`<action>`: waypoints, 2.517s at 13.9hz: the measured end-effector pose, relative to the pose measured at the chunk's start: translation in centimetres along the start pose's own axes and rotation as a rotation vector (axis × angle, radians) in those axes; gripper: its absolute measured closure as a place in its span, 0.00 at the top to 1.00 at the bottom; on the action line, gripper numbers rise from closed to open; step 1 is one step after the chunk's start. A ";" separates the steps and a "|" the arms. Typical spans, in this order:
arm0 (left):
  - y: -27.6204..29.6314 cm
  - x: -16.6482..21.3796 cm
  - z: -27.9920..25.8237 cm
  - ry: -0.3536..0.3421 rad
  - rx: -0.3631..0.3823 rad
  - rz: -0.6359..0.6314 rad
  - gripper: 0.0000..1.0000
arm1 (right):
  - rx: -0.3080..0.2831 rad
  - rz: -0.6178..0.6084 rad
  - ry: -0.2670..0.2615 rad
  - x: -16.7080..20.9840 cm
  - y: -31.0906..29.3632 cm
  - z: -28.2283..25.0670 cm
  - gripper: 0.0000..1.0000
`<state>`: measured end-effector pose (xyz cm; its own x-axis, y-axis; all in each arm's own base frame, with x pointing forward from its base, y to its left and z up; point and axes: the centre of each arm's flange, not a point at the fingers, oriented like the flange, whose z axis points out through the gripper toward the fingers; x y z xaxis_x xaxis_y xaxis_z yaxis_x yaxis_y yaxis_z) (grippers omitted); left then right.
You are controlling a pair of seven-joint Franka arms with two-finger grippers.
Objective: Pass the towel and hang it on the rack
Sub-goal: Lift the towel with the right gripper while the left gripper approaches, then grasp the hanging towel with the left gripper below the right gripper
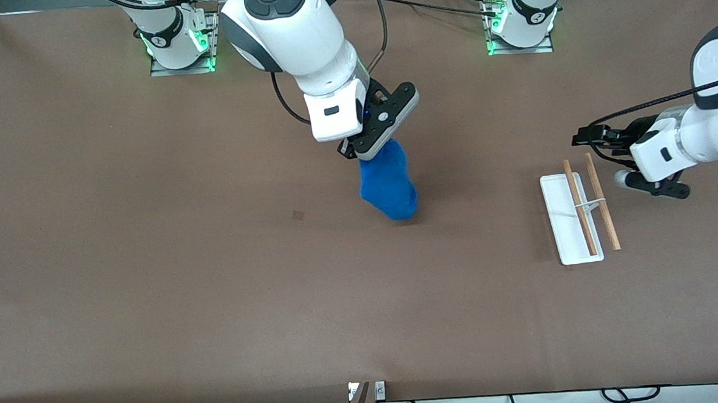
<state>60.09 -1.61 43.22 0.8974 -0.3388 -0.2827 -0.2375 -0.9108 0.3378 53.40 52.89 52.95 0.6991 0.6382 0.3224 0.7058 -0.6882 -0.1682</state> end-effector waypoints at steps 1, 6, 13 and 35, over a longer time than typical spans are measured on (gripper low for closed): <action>-0.3 0.5 0.9 -0.005 -0.036 0.083 1.00 | 0.001 0.001 0.003 0.1 0.0 0.2 0.03; -1.7 4.0 6.2 0.096 -0.271 0.577 1.00 | 0.007 -0.007 0.007 0.1 -0.7 0.6 0.03; 3.6 7.9 17.9 0.411 -0.558 0.953 1.00 | 0.014 -0.023 0.006 0.1 -2.1 0.8 0.03; 19.6 9.7 25.5 0.865 -0.522 1.258 1.00 | 0.014 -0.023 0.006 0.1 -2.0 0.8 0.03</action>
<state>54.63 -28.77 24.21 0.2143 -0.3786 0.9004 -0.9643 0.0647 0.2567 52.09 54.62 52.54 0.6821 0.6516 0.3319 0.7231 -0.6685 -0.1738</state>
